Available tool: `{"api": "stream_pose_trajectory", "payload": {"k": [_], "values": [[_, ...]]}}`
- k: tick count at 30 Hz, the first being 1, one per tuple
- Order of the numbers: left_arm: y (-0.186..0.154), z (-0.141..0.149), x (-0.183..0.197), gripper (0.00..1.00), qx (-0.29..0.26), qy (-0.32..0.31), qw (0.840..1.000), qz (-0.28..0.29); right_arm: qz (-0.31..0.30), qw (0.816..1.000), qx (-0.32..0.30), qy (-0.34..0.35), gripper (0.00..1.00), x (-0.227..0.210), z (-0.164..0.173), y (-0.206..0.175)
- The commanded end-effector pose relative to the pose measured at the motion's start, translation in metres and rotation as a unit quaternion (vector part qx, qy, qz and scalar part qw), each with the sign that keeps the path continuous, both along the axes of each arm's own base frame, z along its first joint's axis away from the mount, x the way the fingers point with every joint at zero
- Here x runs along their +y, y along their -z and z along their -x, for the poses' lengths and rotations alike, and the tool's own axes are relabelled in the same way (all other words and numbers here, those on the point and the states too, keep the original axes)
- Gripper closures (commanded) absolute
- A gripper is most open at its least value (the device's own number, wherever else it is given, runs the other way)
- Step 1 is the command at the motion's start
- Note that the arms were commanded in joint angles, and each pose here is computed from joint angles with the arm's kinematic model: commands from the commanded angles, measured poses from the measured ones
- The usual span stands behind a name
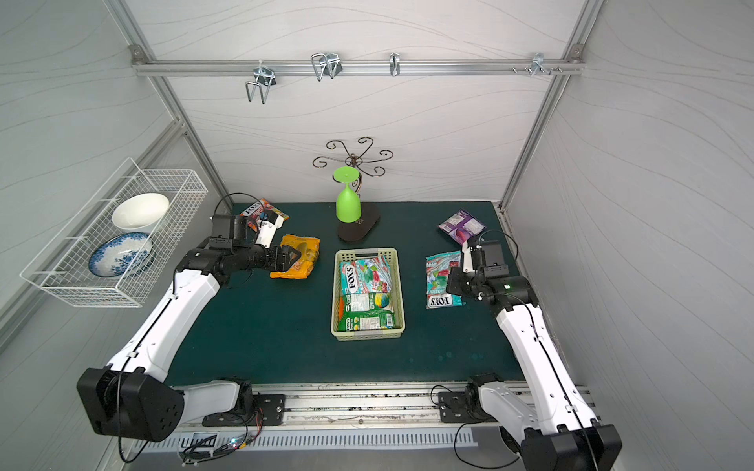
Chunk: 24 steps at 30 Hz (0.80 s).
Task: Put the candies in the basket
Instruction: Place the candy in the basket.
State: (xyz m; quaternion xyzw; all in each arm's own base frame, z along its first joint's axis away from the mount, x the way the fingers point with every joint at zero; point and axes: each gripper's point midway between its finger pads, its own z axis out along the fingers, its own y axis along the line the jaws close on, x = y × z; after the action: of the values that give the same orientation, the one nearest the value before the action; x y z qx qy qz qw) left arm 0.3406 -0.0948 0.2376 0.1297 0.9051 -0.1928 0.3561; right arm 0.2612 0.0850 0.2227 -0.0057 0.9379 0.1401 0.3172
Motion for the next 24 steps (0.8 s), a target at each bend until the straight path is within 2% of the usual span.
{"api": "stream_pose_trajectory", "payload": {"k": [1,6,8,13,16,20,24], "values": [[-0.015,-0.004,0.001,0.25,-0.031,-0.003,0.999,0.006,0.027,0.996,-0.041,-0.080,1.00,0.020,0.000,-0.022],[-0.016,-0.003,0.004,0.25,-0.028,-0.008,1.000,0.008,0.069,0.976,-0.071,-0.194,1.00,0.056,0.003,-0.034],[-0.015,-0.004,0.005,0.25,-0.031,-0.010,0.999,0.006,0.081,0.963,-0.087,-0.243,1.00,0.072,0.007,-0.039],[-0.014,-0.004,0.008,0.25,-0.027,-0.016,0.999,0.008,0.123,0.913,-0.136,-0.365,1.00,0.107,0.020,-0.046],[-0.013,-0.005,0.009,0.25,-0.029,-0.018,0.999,0.007,0.124,0.886,-0.153,-0.419,1.00,0.125,0.027,-0.048],[-0.010,-0.005,0.008,0.25,-0.023,-0.017,1.000,0.010,0.157,0.838,-0.175,-0.492,1.00,0.148,0.039,-0.042],[-0.012,-0.006,0.009,0.25,-0.026,-0.018,0.999,0.009,0.205,0.761,-0.195,-0.584,1.00,0.169,0.059,-0.023]]}}
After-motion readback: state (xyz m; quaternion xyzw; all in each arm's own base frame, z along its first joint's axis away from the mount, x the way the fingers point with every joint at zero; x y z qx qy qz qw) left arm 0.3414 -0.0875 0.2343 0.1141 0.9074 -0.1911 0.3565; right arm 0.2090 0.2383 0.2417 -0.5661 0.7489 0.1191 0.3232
